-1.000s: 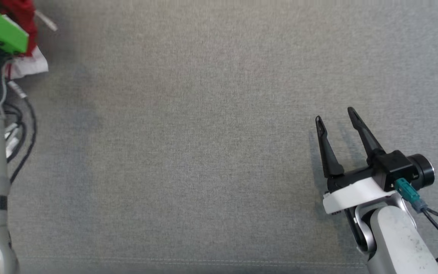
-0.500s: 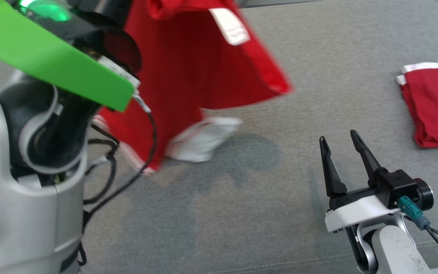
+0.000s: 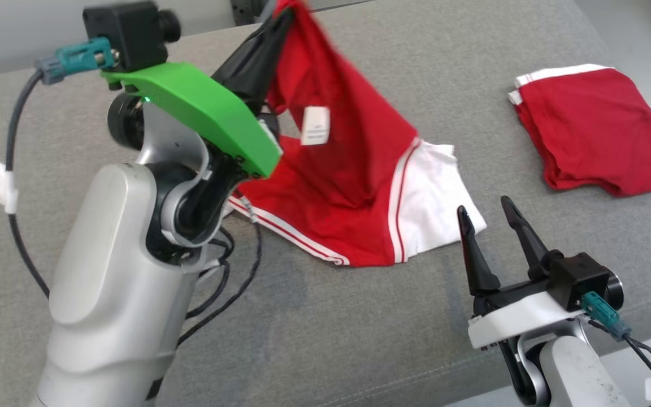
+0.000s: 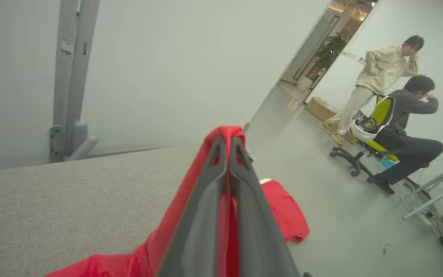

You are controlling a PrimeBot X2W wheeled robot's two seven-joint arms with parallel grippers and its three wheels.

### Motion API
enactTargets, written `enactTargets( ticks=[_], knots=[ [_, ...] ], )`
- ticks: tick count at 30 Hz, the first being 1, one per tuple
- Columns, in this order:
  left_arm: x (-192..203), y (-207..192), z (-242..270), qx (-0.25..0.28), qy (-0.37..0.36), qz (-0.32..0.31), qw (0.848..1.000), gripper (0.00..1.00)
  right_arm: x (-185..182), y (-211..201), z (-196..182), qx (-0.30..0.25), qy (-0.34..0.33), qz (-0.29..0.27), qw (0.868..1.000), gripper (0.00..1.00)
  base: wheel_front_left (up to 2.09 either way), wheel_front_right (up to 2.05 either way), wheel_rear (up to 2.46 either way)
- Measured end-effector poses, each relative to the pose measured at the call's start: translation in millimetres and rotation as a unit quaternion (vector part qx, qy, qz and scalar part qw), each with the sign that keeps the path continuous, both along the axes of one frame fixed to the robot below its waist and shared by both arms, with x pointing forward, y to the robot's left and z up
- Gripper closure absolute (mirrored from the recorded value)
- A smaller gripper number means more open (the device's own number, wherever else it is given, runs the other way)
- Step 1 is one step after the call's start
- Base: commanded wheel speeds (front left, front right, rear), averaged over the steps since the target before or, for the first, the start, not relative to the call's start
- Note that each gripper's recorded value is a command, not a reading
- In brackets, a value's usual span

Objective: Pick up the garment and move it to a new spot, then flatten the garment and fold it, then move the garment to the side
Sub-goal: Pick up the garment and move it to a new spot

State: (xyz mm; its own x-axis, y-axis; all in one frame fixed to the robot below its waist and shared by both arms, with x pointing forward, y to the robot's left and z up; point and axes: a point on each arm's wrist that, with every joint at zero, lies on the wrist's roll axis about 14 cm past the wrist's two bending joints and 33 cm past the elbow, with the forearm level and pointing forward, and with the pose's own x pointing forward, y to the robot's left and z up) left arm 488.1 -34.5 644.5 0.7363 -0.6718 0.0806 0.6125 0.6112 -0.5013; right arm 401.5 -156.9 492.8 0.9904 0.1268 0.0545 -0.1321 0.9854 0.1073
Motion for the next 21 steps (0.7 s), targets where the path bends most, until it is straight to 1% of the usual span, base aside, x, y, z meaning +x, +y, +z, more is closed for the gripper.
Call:
enactTargets(
  ticks=[2, 4, 7, 10, 11, 13, 16, 18, 19, 20, 21],
  knots=[
    [15, 4, -44, 0.034, 0.054, 0.015, 0.998, 1.00, -1, -4, 0, 0.003, 0.002, -0.006, 1.000, 0.00, 0.00, 0.00, 0.00],
    [24, 17, -94, 0.073, 0.107, 0.037, 0.991, 1.00, -4, -10, -2, 0.004, 0.006, -0.015, 1.000, 0.00, 0.00, 0.00, 0.00],
    [34, 48, -156, 0.118, 0.167, 0.087, 0.975, 1.00, -8, -17, -5, 0.003, 0.011, -0.026, 1.000, 0.00, 0.00, 0.00, 0.00],
    [32, 74, -206, 0.135, 0.219, 0.129, 0.958, 1.00, -15, -24, -11, 0.002, 0.021, -0.038, 0.999, 0.00, 0.00, 0.00, 0.00],
    [32, 74, -206, 0.135, 0.219, 0.129, 0.958, 1.00, -15, -24, -11, 0.002, 0.021, -0.038, 0.999, 0.00, 0.00, 0.00, 0.00],
    [25, 87, -231, 0.131, 0.249, 0.150, 0.948, 1.00, -19, -28, -16, 0.002, 0.030, -0.044, 0.999, 0.00, 0.00, 0.00, 0.00],
    [10, 97, -255, 0.105, 0.283, 0.176, 0.937, 1.00, -22, -33, -19, 0.000, 0.035, -0.052, 0.998, 0.00, 0.00, 0.00, 0.00],
    [2, 101, -263, 0.087, 0.293, 0.188, 0.933, 1.00, -25, -31, -24, -0.002, 0.043, -0.050, 0.998, 0.00, 0.00, 0.00, 0.00],
    [-1, 102, -263, 0.070, 0.296, 0.196, 0.932, 0.70, -24, -29, -25, -0.004, 0.044, -0.046, 0.998, 0.00, 0.00, 0.00, 0.00],
    [-3, 103, -262, 0.060, 0.293, 0.201, 0.933, 0.07, -23, -25, -25, -0.005, 0.043, -0.040, 0.998, 0.00, 0.00, 0.00, 0.00],
    [-4, 104, -259, 0.051, 0.285, 0.201, 0.936, 0.00, -22, -22, -24, -0.007, 0.042, -0.035, 0.998, 0.00, 0.00, 0.00, 0.00]
  ],
)
